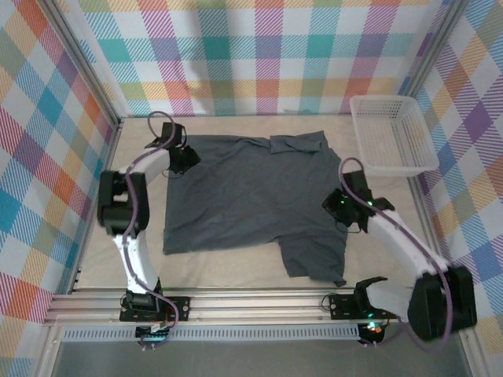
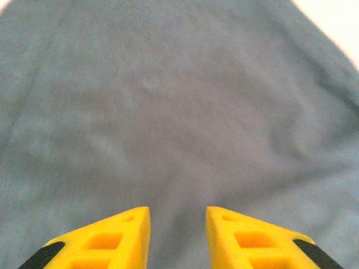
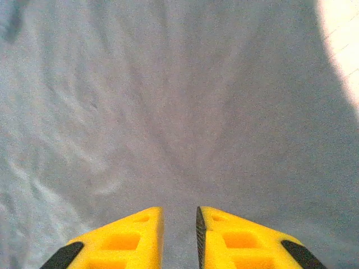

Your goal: Fold the inside-out t-shirt

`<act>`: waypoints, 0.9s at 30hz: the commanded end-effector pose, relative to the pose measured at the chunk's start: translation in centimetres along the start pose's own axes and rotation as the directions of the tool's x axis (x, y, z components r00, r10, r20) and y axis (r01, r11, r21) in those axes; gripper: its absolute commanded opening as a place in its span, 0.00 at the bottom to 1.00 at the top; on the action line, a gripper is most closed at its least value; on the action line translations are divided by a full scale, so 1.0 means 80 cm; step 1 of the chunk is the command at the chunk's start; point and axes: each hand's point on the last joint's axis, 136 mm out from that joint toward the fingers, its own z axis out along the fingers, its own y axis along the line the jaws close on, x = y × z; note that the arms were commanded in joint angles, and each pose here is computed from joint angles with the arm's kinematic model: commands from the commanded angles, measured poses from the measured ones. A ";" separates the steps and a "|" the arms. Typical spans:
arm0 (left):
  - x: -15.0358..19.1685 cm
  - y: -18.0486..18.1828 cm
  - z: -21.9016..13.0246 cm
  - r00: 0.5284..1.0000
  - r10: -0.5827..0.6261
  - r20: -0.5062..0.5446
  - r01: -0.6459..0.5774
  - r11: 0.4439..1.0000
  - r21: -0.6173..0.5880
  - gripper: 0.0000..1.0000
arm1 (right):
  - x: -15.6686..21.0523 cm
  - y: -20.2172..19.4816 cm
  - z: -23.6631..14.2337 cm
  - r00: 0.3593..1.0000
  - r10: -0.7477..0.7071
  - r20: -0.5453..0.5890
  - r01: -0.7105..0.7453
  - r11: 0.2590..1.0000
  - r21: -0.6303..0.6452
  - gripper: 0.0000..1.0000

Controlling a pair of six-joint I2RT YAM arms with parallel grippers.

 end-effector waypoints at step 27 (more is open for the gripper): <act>0.195 0.128 -0.210 0.995 0.021 0.097 -0.021 1.000 -0.001 1.00 | 0.049 -0.146 0.022 0.996 0.040 -0.078 -0.018 0.963 0.270 0.45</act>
